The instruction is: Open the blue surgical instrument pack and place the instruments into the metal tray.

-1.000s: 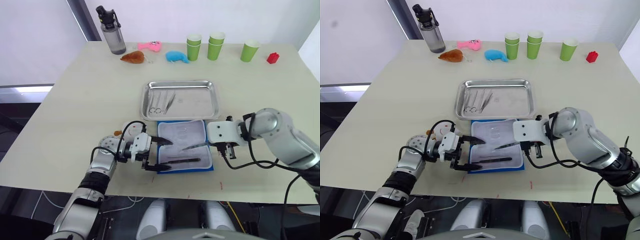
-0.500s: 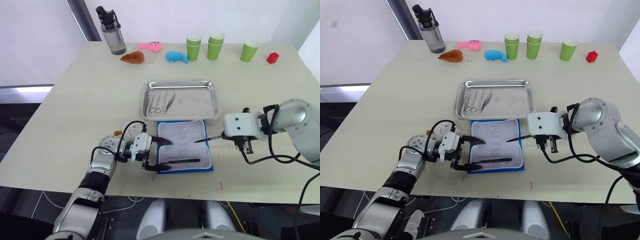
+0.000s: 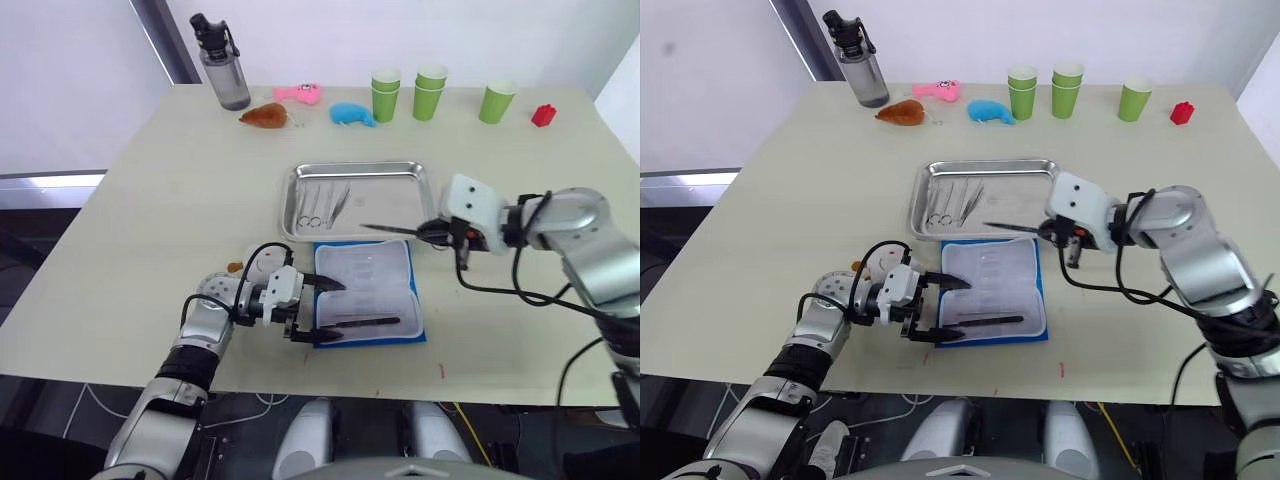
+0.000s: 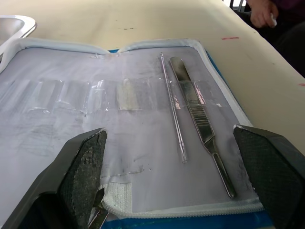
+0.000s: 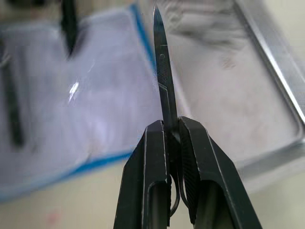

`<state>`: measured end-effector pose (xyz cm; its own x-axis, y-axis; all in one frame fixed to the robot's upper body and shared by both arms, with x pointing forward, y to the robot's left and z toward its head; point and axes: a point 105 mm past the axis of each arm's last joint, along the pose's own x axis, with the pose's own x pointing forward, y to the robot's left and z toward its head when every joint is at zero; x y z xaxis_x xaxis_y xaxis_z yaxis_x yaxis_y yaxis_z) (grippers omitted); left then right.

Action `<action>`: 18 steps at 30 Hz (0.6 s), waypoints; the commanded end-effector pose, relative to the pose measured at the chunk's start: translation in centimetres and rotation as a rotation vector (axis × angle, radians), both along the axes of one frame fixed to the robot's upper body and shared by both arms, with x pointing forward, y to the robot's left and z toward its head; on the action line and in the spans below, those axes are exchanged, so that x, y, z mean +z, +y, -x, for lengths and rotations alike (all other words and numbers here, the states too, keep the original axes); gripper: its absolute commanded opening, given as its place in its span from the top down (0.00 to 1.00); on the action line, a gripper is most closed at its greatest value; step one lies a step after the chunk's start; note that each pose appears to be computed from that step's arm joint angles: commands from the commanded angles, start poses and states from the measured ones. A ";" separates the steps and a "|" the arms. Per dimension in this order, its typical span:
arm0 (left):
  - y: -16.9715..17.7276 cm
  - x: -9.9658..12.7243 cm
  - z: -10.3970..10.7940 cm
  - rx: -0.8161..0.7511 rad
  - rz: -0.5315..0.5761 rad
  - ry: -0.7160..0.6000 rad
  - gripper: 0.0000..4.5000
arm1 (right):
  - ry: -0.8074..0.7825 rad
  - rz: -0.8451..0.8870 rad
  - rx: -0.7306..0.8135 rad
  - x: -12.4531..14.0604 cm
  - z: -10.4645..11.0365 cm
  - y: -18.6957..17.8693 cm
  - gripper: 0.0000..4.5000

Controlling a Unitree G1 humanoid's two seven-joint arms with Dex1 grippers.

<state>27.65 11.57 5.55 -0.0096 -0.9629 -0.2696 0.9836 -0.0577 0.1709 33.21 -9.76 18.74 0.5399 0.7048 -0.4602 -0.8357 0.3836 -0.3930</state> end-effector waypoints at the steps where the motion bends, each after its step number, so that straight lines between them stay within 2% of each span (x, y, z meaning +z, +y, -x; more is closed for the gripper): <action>1: -0.5 -3.5 2.1 -0.040 -0.069 0.143 0.00 | -0.058 -0.113 -0.119 1.6 -2.0 0.8 0.99; 6: -0.4 -3.5 2.1 -0.038 -0.071 0.142 0.00 | -0.042 -0.210 -0.199 1.3 -3.9 3.1 0.99; 11: -0.4 -3.5 2.1 -0.036 -0.072 0.142 0.00 | -0.035 -0.233 -0.261 0.6 -5.3 4.3 0.99; 18: -0.4 -3.5 2.3 -0.034 -0.071 0.144 0.00 | 0.068 -0.252 -0.386 -2.2 -7.1 5.5 0.99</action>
<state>27.40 11.72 5.44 -0.0084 -0.9608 -0.2772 0.9845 -0.0565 0.1659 39.64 -4.48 14.86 0.7255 0.5663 -0.3910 -0.6628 0.7279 -0.1756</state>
